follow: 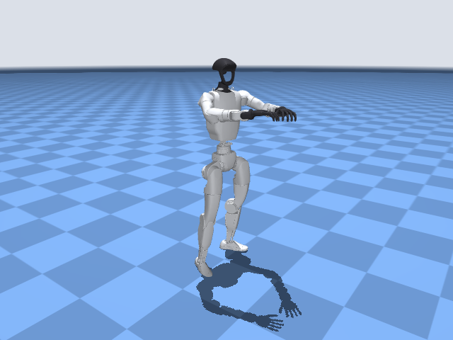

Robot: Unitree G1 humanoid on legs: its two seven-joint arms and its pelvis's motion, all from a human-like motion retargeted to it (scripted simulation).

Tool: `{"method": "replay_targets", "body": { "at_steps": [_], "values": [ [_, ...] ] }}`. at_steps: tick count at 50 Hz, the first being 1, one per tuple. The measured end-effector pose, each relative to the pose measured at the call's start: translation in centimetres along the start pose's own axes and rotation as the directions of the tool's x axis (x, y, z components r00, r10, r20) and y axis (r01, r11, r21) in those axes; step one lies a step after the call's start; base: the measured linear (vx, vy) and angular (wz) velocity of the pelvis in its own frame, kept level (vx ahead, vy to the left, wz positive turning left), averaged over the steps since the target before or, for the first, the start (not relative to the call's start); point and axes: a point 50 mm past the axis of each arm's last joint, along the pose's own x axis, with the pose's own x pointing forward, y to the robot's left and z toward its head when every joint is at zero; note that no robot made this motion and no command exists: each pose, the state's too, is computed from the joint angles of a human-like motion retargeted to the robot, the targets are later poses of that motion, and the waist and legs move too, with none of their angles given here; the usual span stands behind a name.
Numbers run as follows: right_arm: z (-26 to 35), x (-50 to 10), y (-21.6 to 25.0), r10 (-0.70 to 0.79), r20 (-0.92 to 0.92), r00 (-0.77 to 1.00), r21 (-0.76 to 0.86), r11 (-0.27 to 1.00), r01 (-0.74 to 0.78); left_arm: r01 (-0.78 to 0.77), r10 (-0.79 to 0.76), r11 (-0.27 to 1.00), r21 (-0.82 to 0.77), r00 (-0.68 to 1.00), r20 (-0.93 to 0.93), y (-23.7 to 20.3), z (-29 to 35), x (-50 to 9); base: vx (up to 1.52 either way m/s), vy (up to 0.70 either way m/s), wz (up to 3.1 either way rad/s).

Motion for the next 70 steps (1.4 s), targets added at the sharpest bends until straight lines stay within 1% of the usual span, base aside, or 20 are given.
{"method": "replay_targets", "body": {
  "at_steps": [5,7,12,14,15,20,22,25,28,30,37,40,43,49,55,63,67,70],
  "values": [
    [-0.6,-0.1,-0.5,0.021,-0.014,1.0,-0.02,1.0,-0.022,-0.036,0.037,0.999,-0.037,0.999,0.025,0.0,1.7,1.0,0.0,0.0,0.0],
    [-0.6,0.0,-0.6,0.051,-0.017,0.999,-0.022,0.998,-0.052,-0.035,0.037,0.997,-0.068,0.999,0.026,-0.1,2.1,1.3,0.01,-0.05,-0.14],
    [-0.4,0.1,0.0,0.182,-0.026,0.983,-0.019,0.983,-0.183,0.093,-0.087,0.981,-0.171,0.995,0.042,-1.1,3.0,1.8,0.01,-0.06,-0.13],
    [-0.5,0.0,0.3,0.196,-0.031,0.98,-0.021,0.98,-0.196,0.095,-0.088,0.979,-0.179,0.995,0.049,-1.0,3.2,1.9,0.01,-0.06,-0.1],
    [-0.5,0.0,0.5,0.192,-0.033,0.981,-0.022,0.981,-0.193,0.079,-0.071,0.981,-0.178,0.996,0.051,-0.8,3.3,1.9,0.01,-0.06,-0.08],
    [-0.6,0.1,0.3,0.096,-0.022,0.995,-0.024,0.995,-0.096,-0.114,0.123,0.983,-0.143,0.991,0.057,1.4,3.6,2.2,0.01,-0.06,-0.03],
    [-0.4,0.1,0.1,0.079,-0.013,0.997,-0.021,0.997,-0.079,-0.116,0.125,0.984,-0.138,0.99,0.059,1.4,3.7,2.3,0.01,-0.05,0.02],
    [-0.2,0.2,-0.7,0.041,-0.002,0.999,-0.021,0.999,-0.041,-0.067,0.075,0.99,-0.125,0.995,0.06,0.9,3.7,2.4,0.0,0.0,0.0],
    [0.0,0.3,-2.0,-0.027,0.009,1.0,-0.029,0.999,0.027,-0.03,0.036,0.993,-0.113,0.998,0.051,0.3,3.4,2.3,0.0,0.0,0.0],
    [0.1,0.3,-2.9,-0.072,0.02,0.997,-0.04,0.997,0.073,-0.032,0.036,0.994,-0.102,0.998,0.043,0.2,3.1,2.2,0.0,0.0,0.0],
    [0.3,0.0,-4.7,-0.148,0.071,0.986,-0.11,0.982,0.155,-0.123,0.124,0.992,-0.035,0.992,0.029,1.5,1.3,0.7,0.0,0.0,0.11],
    [0.6,-0.2,-5.0,-0.16,0.098,0.982,-0.113,0.979,0.171,-0.167,0.167,0.986,-0.005,0.985,0.032,2.3,0.4,-0.3,0.01,0.01,0.2],
    [1.1,-0.4,-5.0,-0.147,0.131,0.98,-0.103,0.982,0.161,-0.179,0.178,0.984,0.019,0.984,0.028,2.9,-0.7,-1.4,0.01,0.02,0.22],
    [2.1,-0.2,-3.9,-0.092,0.156,0.983,-0.07,0.992,0.104,-0.116,0.118,0.992,0.055,0.992,-0.044,2.8,-3.4,-3.2,0.0,0.04,0.24],
    [3.1,0.3,-1.9,-0.065,0.167,0.984,-0.029,0.997,0.071,-0.029,0.037,0.997,0.077,0.994,-0.105,1.8,-5.5,-4.3,0.0,0.06,0.27],
    [4.4,1.3,0.7,0.041,0.144,0.989,0.04,0.998,-0.047,0.107,-0.091,0.99,0.088,0.983,-0.161,0.2,-6.9,-5.0,-0.01,0.06,0.25],
    [4.9,1.9,1.4,0.049,0.12,0.992,0.093,0.994,-0.061,0.147,-0.127,0.985,0.089,0.971,-0.205,-0.1,-7.7,-5.2,-0.01,0.06,0.19],
    [5.4,2.4,2.2,0.076,0.102,0.992,0.167,0.982,-0.093,0.183,-0.161,0.98,0.078,0.959,-0.232,-0.2,-8.1,-5.3,-0.01,0.05,0.13]
  ]
}}
